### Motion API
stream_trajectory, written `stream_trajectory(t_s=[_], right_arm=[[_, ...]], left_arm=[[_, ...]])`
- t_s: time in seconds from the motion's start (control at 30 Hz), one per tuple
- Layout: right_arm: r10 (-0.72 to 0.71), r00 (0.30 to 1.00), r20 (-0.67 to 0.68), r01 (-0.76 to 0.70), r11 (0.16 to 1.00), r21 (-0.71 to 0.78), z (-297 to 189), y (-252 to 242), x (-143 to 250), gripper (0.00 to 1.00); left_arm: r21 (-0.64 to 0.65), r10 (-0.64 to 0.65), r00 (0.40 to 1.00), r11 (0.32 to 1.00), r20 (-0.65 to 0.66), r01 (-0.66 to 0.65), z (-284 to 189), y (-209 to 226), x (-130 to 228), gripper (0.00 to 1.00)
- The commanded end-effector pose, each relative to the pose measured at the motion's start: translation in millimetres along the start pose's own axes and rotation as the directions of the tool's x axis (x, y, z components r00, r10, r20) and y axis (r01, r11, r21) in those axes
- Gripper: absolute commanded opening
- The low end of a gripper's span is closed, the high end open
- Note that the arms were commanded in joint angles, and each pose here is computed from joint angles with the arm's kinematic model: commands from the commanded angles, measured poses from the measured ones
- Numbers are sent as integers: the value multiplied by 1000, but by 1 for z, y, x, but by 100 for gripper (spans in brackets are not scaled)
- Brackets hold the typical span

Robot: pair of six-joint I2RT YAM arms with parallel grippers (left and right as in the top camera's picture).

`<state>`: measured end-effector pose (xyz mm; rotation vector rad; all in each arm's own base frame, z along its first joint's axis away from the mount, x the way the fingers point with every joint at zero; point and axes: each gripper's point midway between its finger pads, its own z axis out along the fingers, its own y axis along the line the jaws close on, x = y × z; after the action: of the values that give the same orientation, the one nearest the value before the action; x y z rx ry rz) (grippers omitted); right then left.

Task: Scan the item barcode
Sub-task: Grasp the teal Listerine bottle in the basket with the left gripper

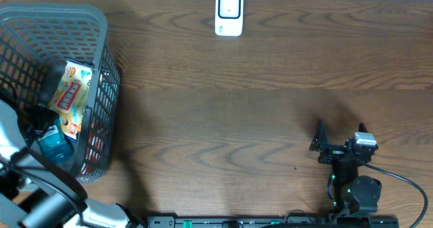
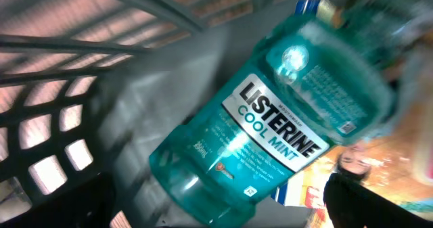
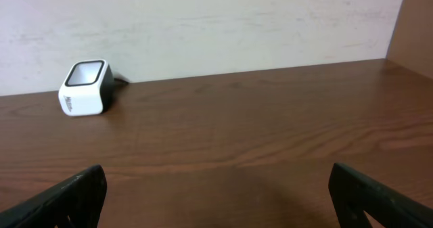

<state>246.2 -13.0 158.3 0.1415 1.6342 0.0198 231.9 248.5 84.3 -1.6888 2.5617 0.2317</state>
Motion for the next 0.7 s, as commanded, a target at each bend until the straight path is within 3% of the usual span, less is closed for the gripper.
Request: stream_trajectory(t_s=[0.0,0.13,0.4,0.57,0.67], right_arm=[[15,1000,0,-15,1000,5,0,-1,0,99],[15,1000,0,-15,1000,4,0,-1,0,99],[15,1000,0,-15,1000,4,0,-1,0,99],[15,1000,0,-15,1000,4,0,-1,0,99],[15,1000,0,-15,1000,4,0,-1,0,99]], left_arm=[[-6,58,997,998,-56,-58,22,-3,3,98],[89,143,982,987,-121,-133,45,-23,10,98],[69,153,964,988,-217,-141,76,-23,24,98],[63,154,959,988,-239,-143,77,-21,28,57],[62,153,958,988,-243,-143,77,-21,29,51]])
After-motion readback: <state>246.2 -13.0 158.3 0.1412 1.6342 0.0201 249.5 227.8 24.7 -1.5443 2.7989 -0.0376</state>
